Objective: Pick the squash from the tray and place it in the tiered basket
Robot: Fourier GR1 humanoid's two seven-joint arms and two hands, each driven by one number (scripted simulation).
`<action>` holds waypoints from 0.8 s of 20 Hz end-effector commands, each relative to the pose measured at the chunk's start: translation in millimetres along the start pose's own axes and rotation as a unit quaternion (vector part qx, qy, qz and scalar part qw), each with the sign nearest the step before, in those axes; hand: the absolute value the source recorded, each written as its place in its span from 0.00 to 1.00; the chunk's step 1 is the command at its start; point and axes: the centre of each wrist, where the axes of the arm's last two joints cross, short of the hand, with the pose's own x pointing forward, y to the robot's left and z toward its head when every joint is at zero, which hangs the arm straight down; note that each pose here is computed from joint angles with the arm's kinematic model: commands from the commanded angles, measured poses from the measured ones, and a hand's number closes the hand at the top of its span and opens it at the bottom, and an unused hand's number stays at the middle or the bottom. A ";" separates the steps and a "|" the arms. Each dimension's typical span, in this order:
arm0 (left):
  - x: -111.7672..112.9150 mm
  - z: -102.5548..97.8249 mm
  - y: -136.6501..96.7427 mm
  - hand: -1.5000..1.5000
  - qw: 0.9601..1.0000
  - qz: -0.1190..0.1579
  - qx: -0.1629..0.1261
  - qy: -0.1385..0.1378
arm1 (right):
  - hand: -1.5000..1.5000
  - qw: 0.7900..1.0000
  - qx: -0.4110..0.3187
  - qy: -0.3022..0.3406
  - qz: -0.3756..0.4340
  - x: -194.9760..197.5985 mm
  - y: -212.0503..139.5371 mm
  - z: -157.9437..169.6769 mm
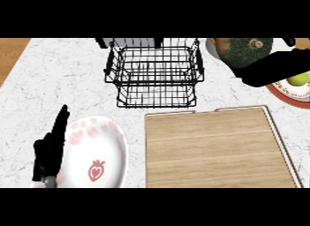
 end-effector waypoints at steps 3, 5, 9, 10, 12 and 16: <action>-14.9 17.1 -31.6 0.50 0.997 0.016 -0.049 0.051 | 1.00 1.000 0.008 0.020 -0.001 17.8 24.0 -42.2; -22.7 11.6 -20.4 0.50 0.998 0.023 -0.036 0.051 | 1.00 1.000 0.027 0.002 0.008 28.2 40.8 -44.3; -19.4 19.4 -34.5 0.50 0.997 0.028 -0.043 0.052 | 1.00 0.999 0.049 -0.013 0.019 18.6 62.8 -66.1; -22.5 1.5 -28.3 0.50 0.998 0.022 -0.029 0.054 | 1.00 0.998 0.048 -0.017 0.023 33.1 63.7 -66.4; -22.6 10.3 -23.7 0.50 0.998 0.014 -0.034 0.052 | 1.00 0.997 0.064 -0.014 0.025 34.3 88.6 -65.9; -19.6 11.3 -26.4 0.50 0.998 0.018 -0.031 0.056 | 1.00 0.997 0.057 -0.001 0.043 30.3 113.0 -82.6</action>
